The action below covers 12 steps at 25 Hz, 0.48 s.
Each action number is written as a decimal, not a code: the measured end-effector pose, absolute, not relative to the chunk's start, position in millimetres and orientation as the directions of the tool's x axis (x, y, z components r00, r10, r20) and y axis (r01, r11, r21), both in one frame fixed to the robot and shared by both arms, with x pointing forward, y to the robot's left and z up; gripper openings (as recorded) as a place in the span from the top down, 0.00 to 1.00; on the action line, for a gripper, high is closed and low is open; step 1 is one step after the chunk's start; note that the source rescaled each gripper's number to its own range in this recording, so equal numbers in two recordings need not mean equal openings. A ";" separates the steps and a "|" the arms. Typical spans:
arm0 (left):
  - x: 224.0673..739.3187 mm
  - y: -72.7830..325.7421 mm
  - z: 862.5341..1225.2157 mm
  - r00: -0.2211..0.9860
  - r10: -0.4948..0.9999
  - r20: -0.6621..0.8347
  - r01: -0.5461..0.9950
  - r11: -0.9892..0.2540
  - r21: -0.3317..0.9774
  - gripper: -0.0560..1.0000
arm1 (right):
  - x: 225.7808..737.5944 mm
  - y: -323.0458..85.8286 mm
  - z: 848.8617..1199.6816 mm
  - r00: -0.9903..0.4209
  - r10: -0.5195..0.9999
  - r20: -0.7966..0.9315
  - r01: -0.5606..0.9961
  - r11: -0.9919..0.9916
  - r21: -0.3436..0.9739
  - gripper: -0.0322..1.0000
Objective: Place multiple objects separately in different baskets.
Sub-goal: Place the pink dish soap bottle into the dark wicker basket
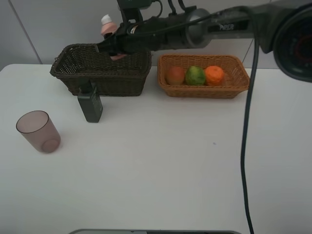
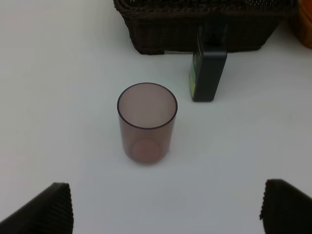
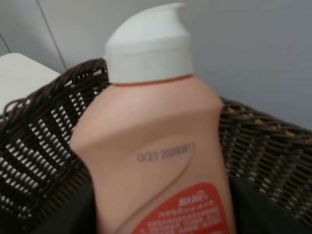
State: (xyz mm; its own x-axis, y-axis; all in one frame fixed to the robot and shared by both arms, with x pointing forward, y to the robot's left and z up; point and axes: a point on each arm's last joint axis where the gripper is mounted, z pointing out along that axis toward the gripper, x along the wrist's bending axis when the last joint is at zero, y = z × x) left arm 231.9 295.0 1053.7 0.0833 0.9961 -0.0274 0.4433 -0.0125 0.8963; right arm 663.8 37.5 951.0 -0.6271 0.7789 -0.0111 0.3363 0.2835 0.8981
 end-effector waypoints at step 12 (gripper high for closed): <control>231.9 295.0 1053.7 0.083 0.996 -0.027 0.443 -0.012 0.896 0.01 | 669.2 35.2 922.4 -0.618 0.786 -0.011 0.365 0.299 0.882 0.97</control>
State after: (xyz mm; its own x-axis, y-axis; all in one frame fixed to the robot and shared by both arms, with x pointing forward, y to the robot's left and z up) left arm 231.9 295.0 1053.7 0.0833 0.9961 -0.0274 0.4433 -0.0125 0.8963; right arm 669.2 35.2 922.4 -0.6180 0.7861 -0.0113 0.3645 0.2992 0.8818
